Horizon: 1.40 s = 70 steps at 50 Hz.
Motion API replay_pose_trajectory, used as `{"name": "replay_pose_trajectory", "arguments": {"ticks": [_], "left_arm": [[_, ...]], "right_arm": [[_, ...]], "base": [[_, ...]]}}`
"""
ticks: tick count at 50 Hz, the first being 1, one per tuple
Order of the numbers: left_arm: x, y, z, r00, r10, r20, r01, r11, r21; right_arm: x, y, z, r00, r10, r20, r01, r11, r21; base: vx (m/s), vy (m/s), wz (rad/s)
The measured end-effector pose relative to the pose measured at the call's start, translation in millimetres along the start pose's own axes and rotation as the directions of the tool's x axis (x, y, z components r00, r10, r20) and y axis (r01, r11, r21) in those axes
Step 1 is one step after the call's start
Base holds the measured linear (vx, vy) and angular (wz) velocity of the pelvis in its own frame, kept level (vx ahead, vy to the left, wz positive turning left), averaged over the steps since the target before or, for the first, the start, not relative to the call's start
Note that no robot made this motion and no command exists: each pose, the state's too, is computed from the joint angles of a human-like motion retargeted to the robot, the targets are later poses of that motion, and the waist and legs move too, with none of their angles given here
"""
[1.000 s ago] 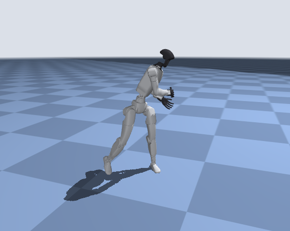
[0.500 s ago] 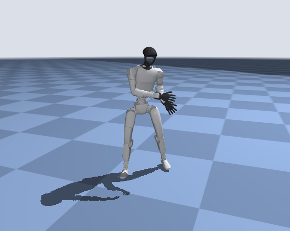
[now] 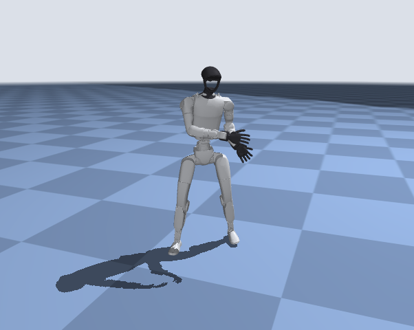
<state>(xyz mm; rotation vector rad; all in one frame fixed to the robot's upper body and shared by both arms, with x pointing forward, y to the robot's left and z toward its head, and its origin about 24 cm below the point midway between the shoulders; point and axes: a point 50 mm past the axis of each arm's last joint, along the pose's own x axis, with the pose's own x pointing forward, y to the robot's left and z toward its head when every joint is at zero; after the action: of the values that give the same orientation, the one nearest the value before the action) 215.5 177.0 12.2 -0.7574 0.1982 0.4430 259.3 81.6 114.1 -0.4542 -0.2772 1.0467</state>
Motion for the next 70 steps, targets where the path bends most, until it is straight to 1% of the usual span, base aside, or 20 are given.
{"name": "replay_pose_trajectory", "arguments": {"ticks": [8, 12, 20, 25, 28, 36, 42, 45, 48, 56, 60, 63, 67, 70], "left_arm": [[8, -4, 17, 0.995, -0.056, 0.085, 0.049, 0.996, 0.08], [11, 0, 25, 0.99, -0.065, 0.125, 0.05, 0.991, 0.121], [14, 10, 40, 0.985, -0.09, 0.148, 0.059, 0.978, 0.202], [15, 12, 49, 0.98, -0.113, 0.165, 0.065, 0.96, 0.273], [15, 12, 48, 0.98, -0.103, 0.169, 0.055, 0.962, 0.268], [15, 5, 40, 0.982, -0.054, 0.183, 0.023, 0.986, 0.168], [15, 3, 37, 0.981, -0.033, 0.189, 0.007, 0.991, 0.133], [15, 5, 34, 0.982, -0.021, 0.188, -0.004, 0.991, 0.133], [14, 6, 31, 0.982, -0.008, 0.189, -0.018, 0.99, 0.137], [10, 2, 22, 0.98, 0.0, 0.198, -0.03, 0.989, 0.148], [9, 1, 32, 0.966, -0.036, 0.256, -0.026, 0.972, 0.235], [11, -2, 52, 0.934, -0.106, 0.34, -0.029, 0.929, 0.37], [14, -13, 85, 0.859, -0.264, 0.438, -0.053, 0.806, 0.589], [15, -29, 108, 0.787, -0.41, 0.461, -0.068, 0.685, 0.725]], "right_arm": [[10, -1, 13, 1.0, -0.005, 0.031, 0.006, 0.999, -0.041], [17, 1, 21, 0.999, 0.01, 0.048, -0.006, 0.997, -0.077], [27, 6, 35, 0.996, 0.024, 0.088, -0.012, 0.99, -0.141], [26, 4, 38, 0.994, 0.024, 0.104, -0.01, 0.991, -0.132], [25, 3, 37, 0.995, 0.026, 0.1, -0.013, 0.991, -0.132], [24, -1, 34, 0.996, 0.014, 0.087, -0.001, 0.989, -0.15], [23, -2, 30, 0.997, -0.005, 0.083, 0.017, 0.988, -0.151], [21, -2, 28, 0.997, -0.014, 0.081, 0.025, 0.991, -0.132], [16, -4, 21, 0.996, -0.043, 0.075, 0.049, 0.996, -0.08], [-7, -15, 0, 0.974, -0.22, 0.05, 0.21, 0.966, 0.153], [-13, -17, 1, 0.954, -0.293, 0.061, 0.271, 0.932, 0.242], [-14, -21, 12, 0.937, -0.331, 0.115, 0.292, 0.919, 0.264], [-15, -30, 30, 0.912, -0.354, 0.206, 0.29, 0.914, 0.284], [-16, -38, 40, 0.898, -0.364, 0.247, 0.278, 0.905, 0.322]], "base": [[-0.11, 0.26, -0.23], [-0.16, 0.22, -0.71], [-0.14, 0.13, -0.81], [-0.11, 0.03, -0.61], [-0.1, -0.02, -0.43], [-0.1, -0.12, -0.23], [-0.12, -0.22, -0.27], [-0.14, -0.23, -0.28], [-0.16, -0.2, -0.09], [-0.18, -0.11, 0.32], [-0.13, -0.03, 0.01], [-0.12, 0.01, -0.1], [-0.12, 0.08, 0.05], [-0.13, 0.15, 0.32]]}}
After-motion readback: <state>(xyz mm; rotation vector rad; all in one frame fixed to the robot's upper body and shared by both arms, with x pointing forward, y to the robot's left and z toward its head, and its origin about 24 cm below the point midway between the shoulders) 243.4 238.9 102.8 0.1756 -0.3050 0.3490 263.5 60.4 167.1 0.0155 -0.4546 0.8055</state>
